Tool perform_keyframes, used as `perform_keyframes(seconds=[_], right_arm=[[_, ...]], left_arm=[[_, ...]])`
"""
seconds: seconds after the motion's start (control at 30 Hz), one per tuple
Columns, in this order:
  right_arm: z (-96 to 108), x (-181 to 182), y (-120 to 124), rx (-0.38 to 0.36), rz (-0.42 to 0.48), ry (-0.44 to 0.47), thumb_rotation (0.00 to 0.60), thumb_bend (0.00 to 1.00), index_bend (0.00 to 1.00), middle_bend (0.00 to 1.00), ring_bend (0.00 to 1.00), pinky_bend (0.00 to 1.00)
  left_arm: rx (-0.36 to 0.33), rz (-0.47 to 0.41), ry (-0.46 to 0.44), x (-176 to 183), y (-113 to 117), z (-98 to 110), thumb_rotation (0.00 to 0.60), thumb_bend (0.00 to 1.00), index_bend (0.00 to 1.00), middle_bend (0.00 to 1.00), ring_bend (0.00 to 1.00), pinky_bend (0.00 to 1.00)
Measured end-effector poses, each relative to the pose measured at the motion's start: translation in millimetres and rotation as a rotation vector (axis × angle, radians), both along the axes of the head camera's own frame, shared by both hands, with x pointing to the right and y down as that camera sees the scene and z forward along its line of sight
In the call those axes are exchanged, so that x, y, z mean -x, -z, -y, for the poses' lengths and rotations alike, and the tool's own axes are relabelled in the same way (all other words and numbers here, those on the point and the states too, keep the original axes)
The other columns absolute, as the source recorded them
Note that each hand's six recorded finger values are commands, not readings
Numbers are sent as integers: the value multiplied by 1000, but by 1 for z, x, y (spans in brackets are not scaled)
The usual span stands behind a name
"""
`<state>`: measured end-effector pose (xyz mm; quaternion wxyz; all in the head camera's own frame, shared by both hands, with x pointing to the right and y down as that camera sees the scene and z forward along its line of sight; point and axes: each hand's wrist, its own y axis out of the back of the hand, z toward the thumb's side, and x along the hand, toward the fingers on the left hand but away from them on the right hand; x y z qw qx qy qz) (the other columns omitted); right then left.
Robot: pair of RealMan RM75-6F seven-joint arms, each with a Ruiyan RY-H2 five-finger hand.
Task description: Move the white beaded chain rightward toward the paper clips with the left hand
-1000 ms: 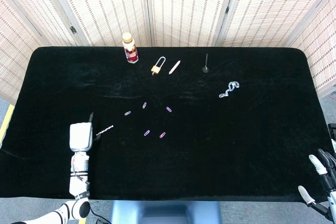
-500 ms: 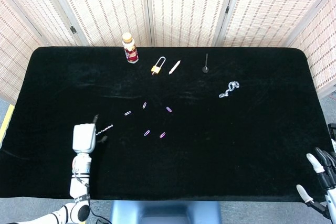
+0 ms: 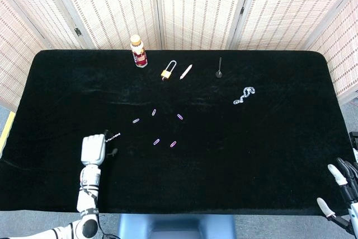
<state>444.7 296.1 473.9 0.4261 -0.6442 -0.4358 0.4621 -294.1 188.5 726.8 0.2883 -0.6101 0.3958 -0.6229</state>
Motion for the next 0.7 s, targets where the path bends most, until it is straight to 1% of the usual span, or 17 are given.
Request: perform_keyframes(seconds=[0.1, 0.2, 0.33, 0.7], right_arm=[[1, 1, -1, 5, -2, 1, 600, 291, 0, 0, 0, 0], [1, 1, -2, 5, -4, 1, 600, 292, 0, 0, 0, 0], [2, 1, -2, 5, -5, -3, 600, 291, 0, 0, 0, 0], [3, 1, -2, 6, -6, -5, 600, 291, 0, 0, 0, 0]], left_arm=[[0, 46, 19, 8, -7, 5, 600, 347, 463, 999, 1000, 1000], [6, 54, 25, 8, -11, 8, 600, 376, 466, 1000, 1000, 1000], [22, 45, 23, 6, -12, 7, 600, 382, 467, 999, 1000, 1000], [47, 56, 26, 7, -17, 6, 600, 382, 467, 1000, 1000, 1000]])
